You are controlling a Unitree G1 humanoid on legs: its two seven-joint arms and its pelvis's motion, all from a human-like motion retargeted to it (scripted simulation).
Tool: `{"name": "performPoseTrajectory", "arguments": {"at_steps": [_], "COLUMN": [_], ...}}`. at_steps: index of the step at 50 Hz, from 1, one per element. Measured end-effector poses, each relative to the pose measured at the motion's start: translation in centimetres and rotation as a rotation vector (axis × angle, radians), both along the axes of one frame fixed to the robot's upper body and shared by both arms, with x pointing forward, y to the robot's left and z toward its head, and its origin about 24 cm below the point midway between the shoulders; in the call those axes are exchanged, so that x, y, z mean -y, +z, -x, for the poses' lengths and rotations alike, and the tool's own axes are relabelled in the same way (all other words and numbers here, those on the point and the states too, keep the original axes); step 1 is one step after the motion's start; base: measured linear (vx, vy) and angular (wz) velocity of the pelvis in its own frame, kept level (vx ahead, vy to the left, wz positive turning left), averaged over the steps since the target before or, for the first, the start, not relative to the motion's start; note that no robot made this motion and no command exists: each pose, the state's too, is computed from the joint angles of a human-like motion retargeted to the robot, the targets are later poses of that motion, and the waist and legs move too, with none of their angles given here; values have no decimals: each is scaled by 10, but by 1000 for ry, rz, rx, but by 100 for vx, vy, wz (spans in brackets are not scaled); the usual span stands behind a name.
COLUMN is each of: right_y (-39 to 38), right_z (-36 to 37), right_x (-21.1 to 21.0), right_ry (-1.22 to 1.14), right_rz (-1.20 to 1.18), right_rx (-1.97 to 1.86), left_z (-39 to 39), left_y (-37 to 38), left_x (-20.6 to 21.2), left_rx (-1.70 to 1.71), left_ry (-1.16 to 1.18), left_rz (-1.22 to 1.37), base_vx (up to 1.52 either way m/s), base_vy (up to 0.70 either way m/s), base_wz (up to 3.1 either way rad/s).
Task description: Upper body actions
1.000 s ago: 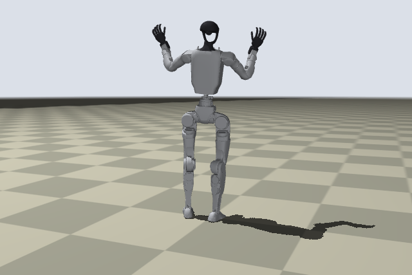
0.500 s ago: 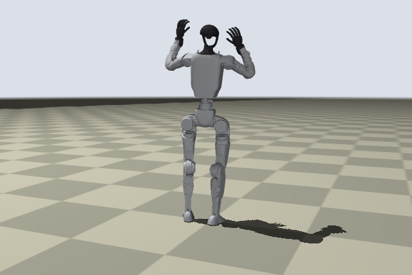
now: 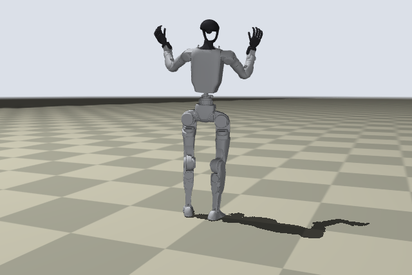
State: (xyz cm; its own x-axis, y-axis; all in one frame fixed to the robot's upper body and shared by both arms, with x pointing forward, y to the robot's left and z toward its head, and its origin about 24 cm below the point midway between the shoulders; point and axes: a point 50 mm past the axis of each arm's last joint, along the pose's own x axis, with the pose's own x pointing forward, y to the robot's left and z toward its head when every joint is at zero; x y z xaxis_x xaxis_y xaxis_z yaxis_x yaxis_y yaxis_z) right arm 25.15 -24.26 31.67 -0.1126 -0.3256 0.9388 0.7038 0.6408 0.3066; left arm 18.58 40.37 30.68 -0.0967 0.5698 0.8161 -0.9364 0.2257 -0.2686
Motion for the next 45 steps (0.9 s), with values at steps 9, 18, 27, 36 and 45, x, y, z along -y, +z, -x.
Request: {"name": "performPoseTrajectory", "arguments": {"at_steps": [9, 18, 27, 36, 45], "right_y": [0, 32, 40, 30, -6], "right_z": [1, 39, 70, 38, -10], "right_x": [-6, -68, -99, -61, -11], "right_ry": [197, 140, -181, -143, 44], "right_rz": [-128, 386, 684, 429, -57], "right_rx": [63, 262, 473, 248, -75], "left_z": [3, -3, 10, -6, -19], "left_y": [5, 59, 78, 60, 13], "left_x": [5, 88, 155, 111, 39], "left_rx": [53, 49, 80, 9, -15], "left_ry": [-77, -163, 152, 76, -121], "left_rz": [-8, -523, -1005, -696, -109], "base_vx": [0, 0, 0, 0, 0], "base_vy": [0, 0, 0, 0, 0], "base_wz": [0, 0, 0, 0, 0]}}
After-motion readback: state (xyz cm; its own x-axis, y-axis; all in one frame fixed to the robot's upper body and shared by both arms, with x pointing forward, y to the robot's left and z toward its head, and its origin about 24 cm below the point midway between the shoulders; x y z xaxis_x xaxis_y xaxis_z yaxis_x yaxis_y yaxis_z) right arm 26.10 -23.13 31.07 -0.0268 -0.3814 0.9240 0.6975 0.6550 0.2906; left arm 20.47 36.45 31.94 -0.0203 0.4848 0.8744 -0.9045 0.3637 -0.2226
